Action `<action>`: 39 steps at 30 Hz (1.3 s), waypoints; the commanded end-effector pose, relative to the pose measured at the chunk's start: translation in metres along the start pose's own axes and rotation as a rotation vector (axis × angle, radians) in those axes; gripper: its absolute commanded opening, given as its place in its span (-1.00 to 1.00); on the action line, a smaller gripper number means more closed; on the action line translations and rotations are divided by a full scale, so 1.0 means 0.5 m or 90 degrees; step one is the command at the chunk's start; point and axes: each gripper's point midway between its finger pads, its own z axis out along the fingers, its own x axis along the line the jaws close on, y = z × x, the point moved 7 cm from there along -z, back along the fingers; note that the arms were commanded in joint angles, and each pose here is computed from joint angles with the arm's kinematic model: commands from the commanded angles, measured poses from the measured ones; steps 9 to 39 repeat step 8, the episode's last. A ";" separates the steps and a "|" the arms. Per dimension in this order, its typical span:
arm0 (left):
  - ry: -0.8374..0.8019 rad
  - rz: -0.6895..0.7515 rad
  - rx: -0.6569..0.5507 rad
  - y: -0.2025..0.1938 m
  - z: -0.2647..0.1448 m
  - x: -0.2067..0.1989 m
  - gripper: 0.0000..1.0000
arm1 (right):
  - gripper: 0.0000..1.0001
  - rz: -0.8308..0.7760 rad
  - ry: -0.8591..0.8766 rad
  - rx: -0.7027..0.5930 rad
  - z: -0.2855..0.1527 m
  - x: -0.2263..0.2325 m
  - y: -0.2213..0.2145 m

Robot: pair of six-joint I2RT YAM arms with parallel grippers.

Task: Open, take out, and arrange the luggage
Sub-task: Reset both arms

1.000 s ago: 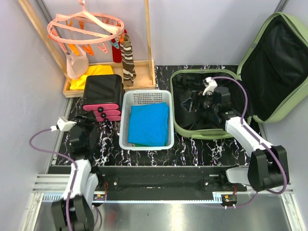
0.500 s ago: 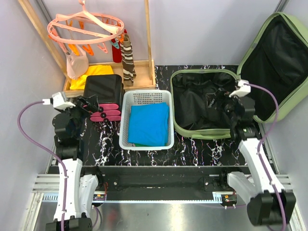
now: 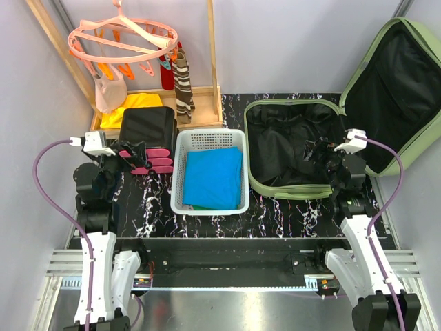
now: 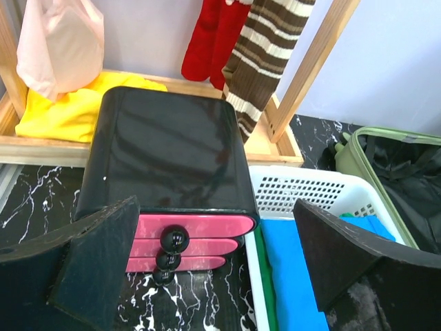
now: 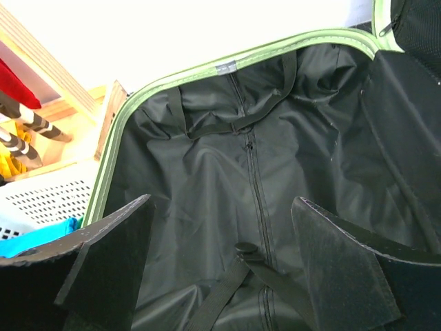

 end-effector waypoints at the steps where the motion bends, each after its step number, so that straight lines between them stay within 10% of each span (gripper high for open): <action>1: -0.016 0.020 -0.039 0.041 -0.010 -0.015 0.98 | 0.79 -0.007 -0.006 -0.059 0.004 0.000 0.029; 39: -0.015 0.016 -0.042 0.042 -0.012 -0.016 0.98 | 0.79 -0.007 -0.008 -0.066 -0.002 -0.002 0.029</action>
